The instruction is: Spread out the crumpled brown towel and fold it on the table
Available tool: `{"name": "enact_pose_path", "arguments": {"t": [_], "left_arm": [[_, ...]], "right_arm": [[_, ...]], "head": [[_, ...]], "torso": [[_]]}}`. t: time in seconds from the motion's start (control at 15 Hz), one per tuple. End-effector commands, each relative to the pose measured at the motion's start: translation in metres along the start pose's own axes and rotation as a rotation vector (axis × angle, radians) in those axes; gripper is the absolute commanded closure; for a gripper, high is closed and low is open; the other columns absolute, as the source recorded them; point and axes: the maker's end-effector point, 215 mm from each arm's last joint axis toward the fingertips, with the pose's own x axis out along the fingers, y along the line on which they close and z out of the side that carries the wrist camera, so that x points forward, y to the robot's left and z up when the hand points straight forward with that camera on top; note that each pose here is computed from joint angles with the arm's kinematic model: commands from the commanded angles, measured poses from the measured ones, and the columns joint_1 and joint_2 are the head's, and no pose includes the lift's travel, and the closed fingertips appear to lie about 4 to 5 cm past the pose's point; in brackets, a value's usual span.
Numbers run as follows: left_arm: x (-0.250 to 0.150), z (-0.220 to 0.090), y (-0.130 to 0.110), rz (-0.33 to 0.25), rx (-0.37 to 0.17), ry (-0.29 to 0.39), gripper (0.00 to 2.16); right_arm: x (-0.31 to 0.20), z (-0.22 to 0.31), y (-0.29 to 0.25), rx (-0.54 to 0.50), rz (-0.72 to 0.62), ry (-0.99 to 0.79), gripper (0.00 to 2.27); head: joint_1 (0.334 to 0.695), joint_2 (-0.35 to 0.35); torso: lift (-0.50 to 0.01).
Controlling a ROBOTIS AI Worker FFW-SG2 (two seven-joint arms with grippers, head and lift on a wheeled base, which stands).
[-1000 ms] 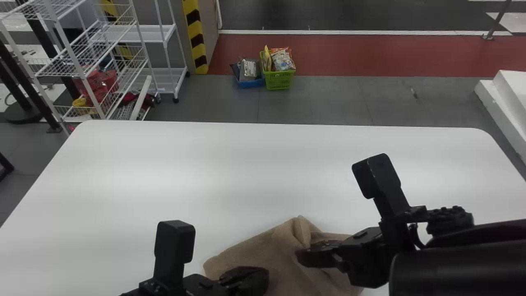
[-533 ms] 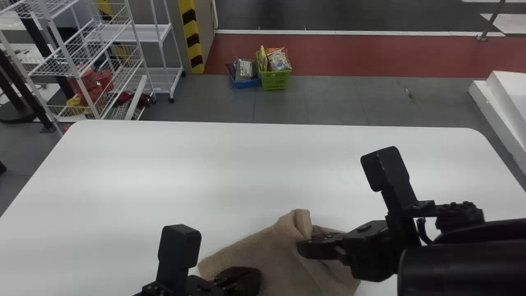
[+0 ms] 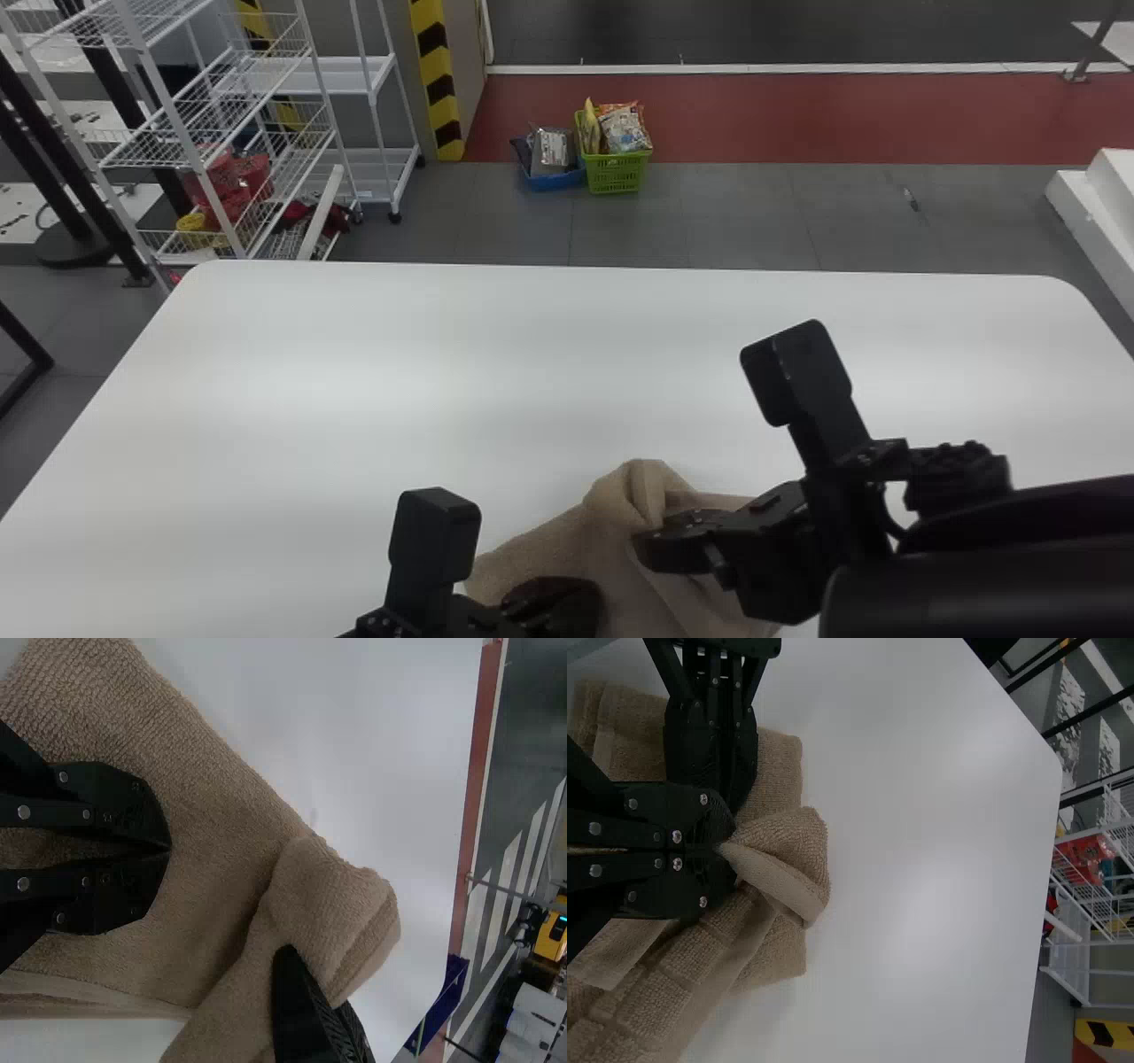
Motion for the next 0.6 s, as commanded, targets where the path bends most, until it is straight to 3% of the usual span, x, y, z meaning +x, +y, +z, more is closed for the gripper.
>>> {"name": "enact_pose_path", "arguments": {"t": [0.0, 0.53], "left_arm": [[0.003, -0.002, -0.003, -0.008, -0.003, 0.0, 0.99], [0.004, -0.002, -0.01, -0.037, -0.017, -0.005, 0.99]], "right_arm": [[0.025, -0.027, 0.016, 0.003, 0.027, 0.077, 1.62], [0.029, -0.027, 0.039, -0.033, 0.05, 0.072, 1.59]], "head": [[0.695, 0.056], [0.695, 0.098]], "torso": [[-0.127], [-0.127]]}}
